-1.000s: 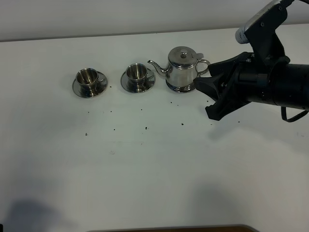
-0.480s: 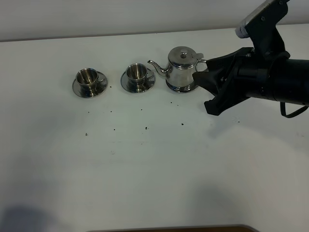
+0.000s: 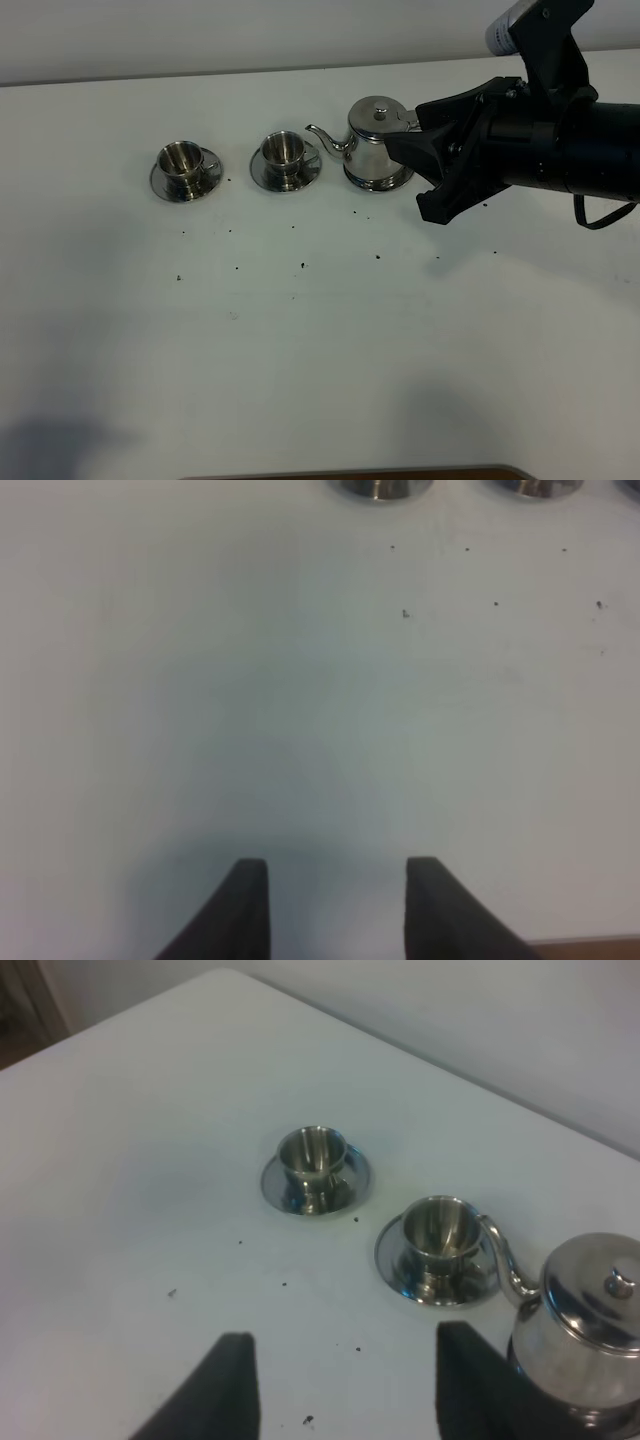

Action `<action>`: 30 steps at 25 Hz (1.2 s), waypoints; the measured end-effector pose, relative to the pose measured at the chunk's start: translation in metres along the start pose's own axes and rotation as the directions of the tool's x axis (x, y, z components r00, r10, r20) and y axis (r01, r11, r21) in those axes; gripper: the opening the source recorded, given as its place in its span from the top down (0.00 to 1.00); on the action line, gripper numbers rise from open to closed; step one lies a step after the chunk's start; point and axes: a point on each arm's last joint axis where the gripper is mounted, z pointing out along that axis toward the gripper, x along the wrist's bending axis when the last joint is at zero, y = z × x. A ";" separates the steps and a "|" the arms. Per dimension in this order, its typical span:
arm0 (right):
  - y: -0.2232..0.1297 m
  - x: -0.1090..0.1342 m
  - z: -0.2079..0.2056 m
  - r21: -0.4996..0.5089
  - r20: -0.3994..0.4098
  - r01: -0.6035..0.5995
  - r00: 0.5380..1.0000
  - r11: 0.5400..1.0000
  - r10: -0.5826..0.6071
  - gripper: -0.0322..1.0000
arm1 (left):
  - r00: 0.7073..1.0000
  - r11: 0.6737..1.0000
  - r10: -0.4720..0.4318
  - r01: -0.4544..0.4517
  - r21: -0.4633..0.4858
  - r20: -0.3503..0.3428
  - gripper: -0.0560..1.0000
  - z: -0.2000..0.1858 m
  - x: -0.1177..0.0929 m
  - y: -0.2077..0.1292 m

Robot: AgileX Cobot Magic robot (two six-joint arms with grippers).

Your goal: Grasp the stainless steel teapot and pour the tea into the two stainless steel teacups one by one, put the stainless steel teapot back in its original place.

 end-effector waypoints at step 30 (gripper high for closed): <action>0.005 -0.003 0.005 -0.047 0.010 -0.010 1.000 0.999 0.011 0.58 | 0.999 0.998 -0.033 0.031 -0.051 -0.039 0.59 -0.005 0.000 -0.005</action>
